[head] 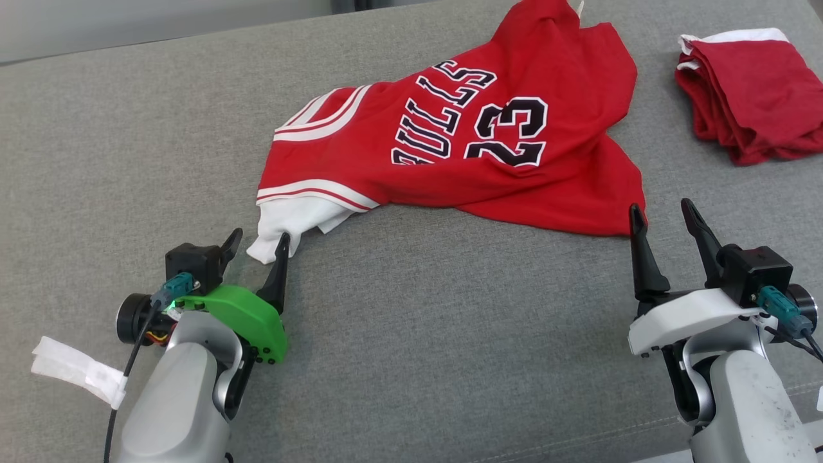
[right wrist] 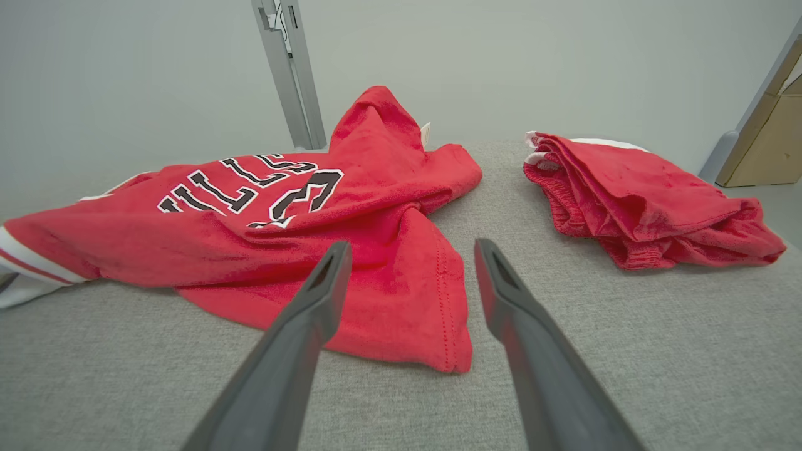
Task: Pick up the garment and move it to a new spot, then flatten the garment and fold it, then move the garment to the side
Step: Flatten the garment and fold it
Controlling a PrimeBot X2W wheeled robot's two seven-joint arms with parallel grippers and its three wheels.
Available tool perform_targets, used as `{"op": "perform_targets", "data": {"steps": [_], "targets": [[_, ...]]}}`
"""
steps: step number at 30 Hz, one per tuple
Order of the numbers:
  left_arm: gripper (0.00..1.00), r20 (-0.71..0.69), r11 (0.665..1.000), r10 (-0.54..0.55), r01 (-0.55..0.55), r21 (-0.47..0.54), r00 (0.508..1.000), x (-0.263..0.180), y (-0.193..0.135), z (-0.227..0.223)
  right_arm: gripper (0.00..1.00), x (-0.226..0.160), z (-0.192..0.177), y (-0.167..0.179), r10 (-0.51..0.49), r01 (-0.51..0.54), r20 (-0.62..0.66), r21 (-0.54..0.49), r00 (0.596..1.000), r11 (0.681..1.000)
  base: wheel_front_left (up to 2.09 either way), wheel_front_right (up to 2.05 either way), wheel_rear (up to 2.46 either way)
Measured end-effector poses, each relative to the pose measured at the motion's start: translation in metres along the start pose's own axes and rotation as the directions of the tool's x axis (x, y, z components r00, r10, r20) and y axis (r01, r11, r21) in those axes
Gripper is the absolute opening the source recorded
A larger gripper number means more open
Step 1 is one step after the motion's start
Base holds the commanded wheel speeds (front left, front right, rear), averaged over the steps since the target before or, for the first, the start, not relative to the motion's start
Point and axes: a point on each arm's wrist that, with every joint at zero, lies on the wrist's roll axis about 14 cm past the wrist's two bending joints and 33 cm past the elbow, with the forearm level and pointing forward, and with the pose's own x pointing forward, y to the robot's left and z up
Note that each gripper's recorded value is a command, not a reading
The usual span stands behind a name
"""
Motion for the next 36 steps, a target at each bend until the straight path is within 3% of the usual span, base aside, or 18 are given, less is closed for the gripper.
{"op": "perform_targets", "data": {"steps": [5,6,7,8,11,24,31,36], "targets": [[1.00,-0.043,1.000,-0.019,0.019,0.004,0.999,0.013,-0.004,-0.009,1.00,-0.002,-0.005,-0.007,-0.020,0.020,-0.013,0.000,1.000,1.000,0.00,0.00,0.00],[0.89,-0.051,1.000,-0.022,0.022,0.006,0.998,0.015,-0.005,-0.010,1.00,-0.002,-0.006,-0.009,-0.025,0.025,-0.016,-0.001,1.000,1.000,0.00,0.00,0.00],[0.71,-0.056,1.000,-0.025,0.026,0.008,0.998,0.016,-0.006,-0.011,1.00,-0.003,-0.007,-0.010,-0.029,0.029,-0.017,0.000,0.999,1.000,0.00,0.00,0.00],[0.43,-0.059,0.999,-0.030,0.031,0.011,0.998,0.018,-0.007,-0.011,1.00,-0.003,-0.007,-0.012,-0.034,0.034,-0.017,0.002,0.999,0.999,0.00,0.00,0.00],[0.00,-0.052,0.999,-0.044,0.045,0.019,0.998,0.021,-0.011,-0.008,1.00,-0.003,-0.008,-0.015,-0.042,0.042,-0.017,0.002,0.999,0.999,0.00,0.00,0.00],[0.00,0.176,0.995,-0.083,0.072,0.069,0.981,0.010,-0.018,0.050,1.00,-0.004,0.000,-0.012,-0.038,0.038,0.015,0.015,0.999,0.999,0.00,0.00,0.00],[0.00,0.255,0.995,-0.085,0.066,0.081,0.963,-0.036,-0.022,0.062,1.00,-0.005,0.002,0.000,-0.006,0.006,0.025,0.039,1.000,0.999,0.00,0.00,0.00],[0.00,0.244,0.999,-0.038,0.034,0.022,0.969,-0.075,-0.027,0.055,1.00,-0.002,0.007,0.014,0.030,-0.032,0.044,0.052,0.999,0.998,0.00,0.00,0.00]]}}
